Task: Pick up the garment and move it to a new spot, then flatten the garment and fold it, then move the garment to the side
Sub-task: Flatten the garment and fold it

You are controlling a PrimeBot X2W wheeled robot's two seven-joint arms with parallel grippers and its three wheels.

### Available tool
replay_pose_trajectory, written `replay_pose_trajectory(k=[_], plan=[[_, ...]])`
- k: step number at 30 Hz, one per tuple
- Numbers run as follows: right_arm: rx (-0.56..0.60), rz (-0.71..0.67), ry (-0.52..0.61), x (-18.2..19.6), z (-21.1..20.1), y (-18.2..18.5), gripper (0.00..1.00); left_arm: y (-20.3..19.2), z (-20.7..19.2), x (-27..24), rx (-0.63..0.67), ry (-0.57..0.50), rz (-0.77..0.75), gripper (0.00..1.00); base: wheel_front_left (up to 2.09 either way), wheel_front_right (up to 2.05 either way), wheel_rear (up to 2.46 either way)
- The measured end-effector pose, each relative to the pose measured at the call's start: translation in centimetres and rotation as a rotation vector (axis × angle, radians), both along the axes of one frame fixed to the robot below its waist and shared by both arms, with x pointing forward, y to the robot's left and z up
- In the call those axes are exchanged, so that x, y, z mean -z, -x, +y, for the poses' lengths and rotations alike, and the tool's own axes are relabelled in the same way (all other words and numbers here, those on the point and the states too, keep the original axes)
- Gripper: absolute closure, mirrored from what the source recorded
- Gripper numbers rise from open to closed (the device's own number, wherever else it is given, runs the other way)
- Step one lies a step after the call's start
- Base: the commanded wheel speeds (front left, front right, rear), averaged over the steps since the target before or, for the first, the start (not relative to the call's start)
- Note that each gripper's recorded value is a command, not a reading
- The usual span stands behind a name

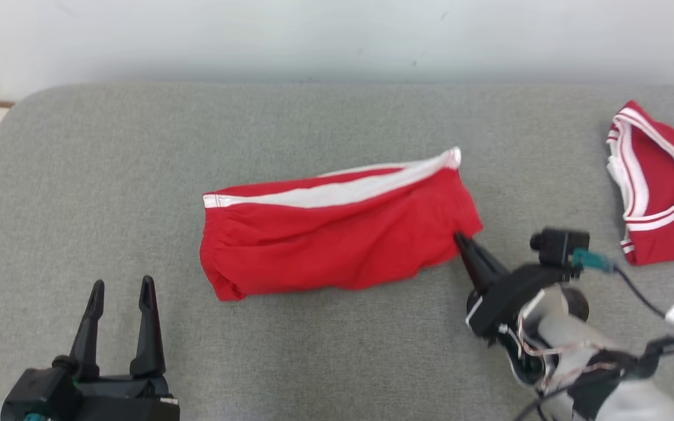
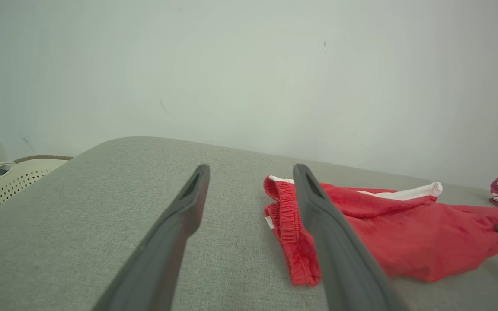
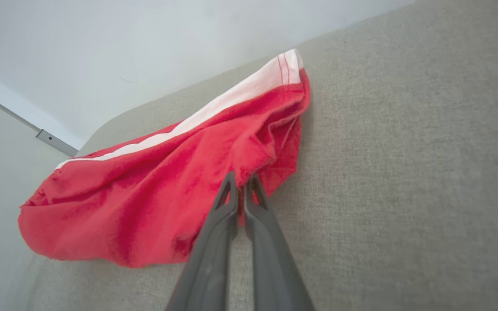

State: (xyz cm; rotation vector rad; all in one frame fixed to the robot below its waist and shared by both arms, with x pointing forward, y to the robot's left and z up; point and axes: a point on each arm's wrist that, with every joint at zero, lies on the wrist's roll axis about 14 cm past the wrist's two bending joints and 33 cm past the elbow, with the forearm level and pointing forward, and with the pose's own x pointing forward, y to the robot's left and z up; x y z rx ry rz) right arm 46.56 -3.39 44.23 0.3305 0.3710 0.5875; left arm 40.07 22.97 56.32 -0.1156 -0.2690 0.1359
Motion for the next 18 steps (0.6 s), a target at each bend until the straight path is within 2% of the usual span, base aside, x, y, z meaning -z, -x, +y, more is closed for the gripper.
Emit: replay_pose_trajectory(k=[8,18], plan=[[0.018,0.031,-0.037,0.9,-1.0,4.1,1.0,0.6,-1.1,-0.4,0.031,0.006,-0.012,0.0,0.0,0.0,0.0],[0.044,0.039,-0.052,1.2,-1.7,6.2,1.0,1.4,-1.5,-0.7,0.043,0.009,-0.02,0.0,0.0,0.0,0.0]])
